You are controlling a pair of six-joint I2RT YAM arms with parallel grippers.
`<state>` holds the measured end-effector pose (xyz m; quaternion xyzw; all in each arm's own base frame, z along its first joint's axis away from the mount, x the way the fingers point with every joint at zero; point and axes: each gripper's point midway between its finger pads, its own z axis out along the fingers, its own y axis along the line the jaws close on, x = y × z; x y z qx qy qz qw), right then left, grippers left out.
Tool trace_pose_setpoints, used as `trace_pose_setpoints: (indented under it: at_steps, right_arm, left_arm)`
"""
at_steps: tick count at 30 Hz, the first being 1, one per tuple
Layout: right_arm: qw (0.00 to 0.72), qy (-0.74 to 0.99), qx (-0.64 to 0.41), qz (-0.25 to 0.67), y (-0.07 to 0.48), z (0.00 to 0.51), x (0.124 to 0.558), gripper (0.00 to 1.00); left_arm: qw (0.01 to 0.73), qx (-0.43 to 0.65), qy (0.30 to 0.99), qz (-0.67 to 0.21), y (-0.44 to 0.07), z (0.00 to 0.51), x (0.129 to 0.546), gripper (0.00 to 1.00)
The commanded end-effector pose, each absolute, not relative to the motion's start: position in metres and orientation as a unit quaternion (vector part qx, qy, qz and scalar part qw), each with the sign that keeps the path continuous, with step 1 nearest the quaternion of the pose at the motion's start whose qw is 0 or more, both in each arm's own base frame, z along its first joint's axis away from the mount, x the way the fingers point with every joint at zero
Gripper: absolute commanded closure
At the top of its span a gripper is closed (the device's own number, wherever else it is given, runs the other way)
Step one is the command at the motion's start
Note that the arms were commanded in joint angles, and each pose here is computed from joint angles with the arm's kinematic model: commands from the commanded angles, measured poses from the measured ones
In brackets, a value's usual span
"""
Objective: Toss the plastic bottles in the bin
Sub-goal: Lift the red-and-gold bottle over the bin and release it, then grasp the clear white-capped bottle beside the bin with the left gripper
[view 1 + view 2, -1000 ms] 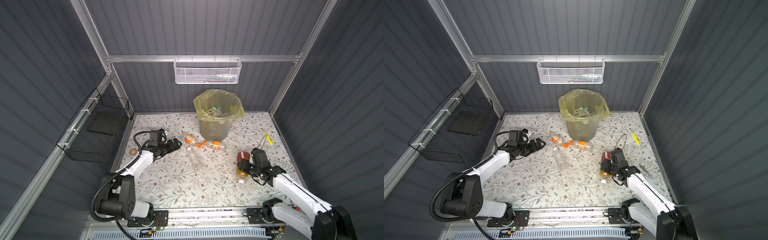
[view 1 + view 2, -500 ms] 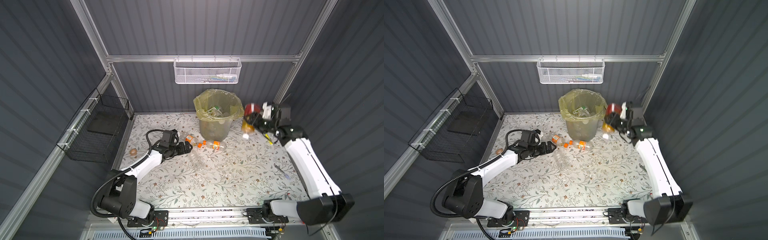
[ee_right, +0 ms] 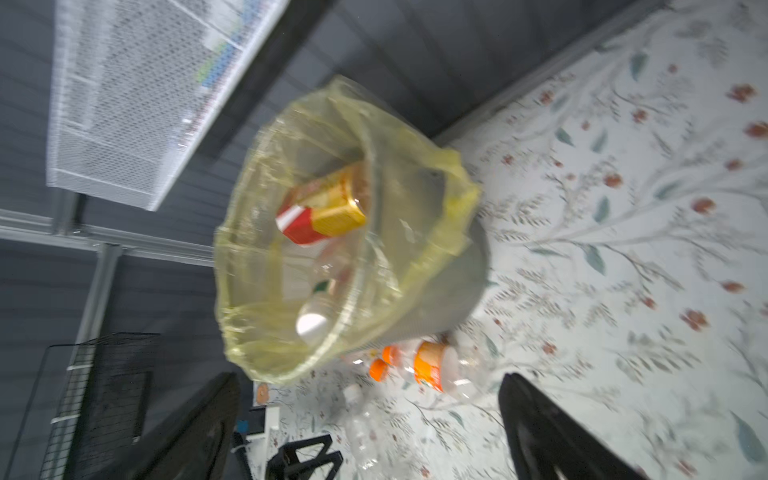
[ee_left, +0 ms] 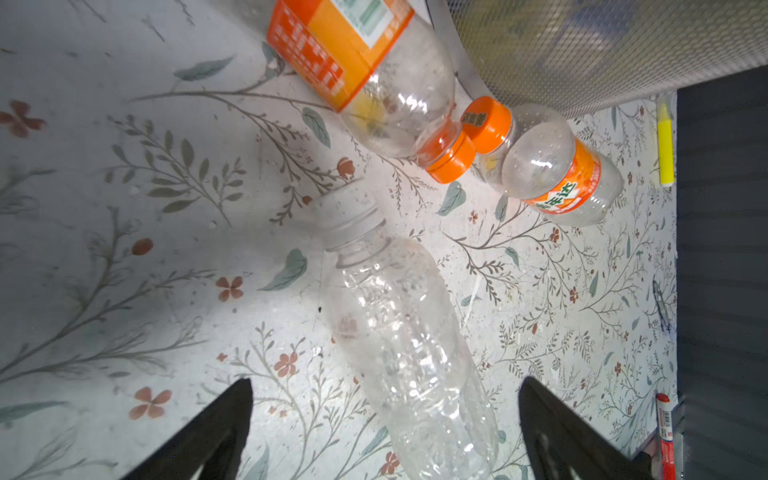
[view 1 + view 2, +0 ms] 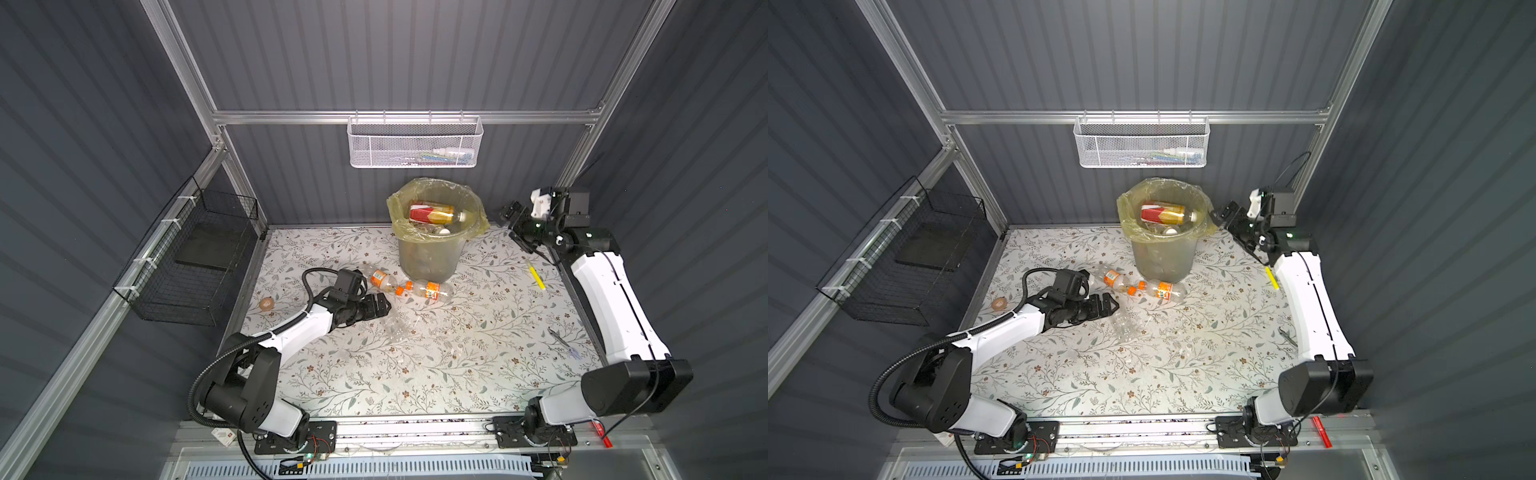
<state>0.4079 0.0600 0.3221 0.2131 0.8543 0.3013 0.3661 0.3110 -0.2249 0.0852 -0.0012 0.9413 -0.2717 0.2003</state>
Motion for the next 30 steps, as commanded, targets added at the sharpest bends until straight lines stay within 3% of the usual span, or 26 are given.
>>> trace_pose_setpoints:
  at_steps: [1,11,15,19,24,30]
  right_arm:
    - [0.385,0.841,0.234,0.299,0.039,0.316,0.386,0.01]
    - [0.340,0.848,0.317,0.253,-0.014,0.229,0.329,0.01]
    - [0.342,0.845,0.326,0.251,-0.019,0.219,0.320,0.01]
    - [0.336,0.843,0.335,0.253,-0.023,0.208,0.321,0.01]
    - [0.329,0.841,0.342,0.260,-0.025,0.199,0.323,0.01]
    - [0.315,0.842,0.348,0.267,-0.024,0.185,0.326,0.01]
  left_arm:
    - [0.184,-0.001,0.943,-0.276,-0.237,0.078,0.313,0.00]
    - [0.163,0.001,0.950,-0.266,-0.247,0.059,0.322,0.06]
    - [0.158,0.007,0.953,-0.256,-0.253,0.055,0.324,0.06]
    - [0.149,0.010,0.957,-0.248,-0.255,0.048,0.321,0.13]
    - [0.142,0.005,0.959,-0.244,-0.249,0.046,0.311,0.30]
    - [0.157,0.000,0.959,-0.236,-0.235,0.054,0.301,0.34]
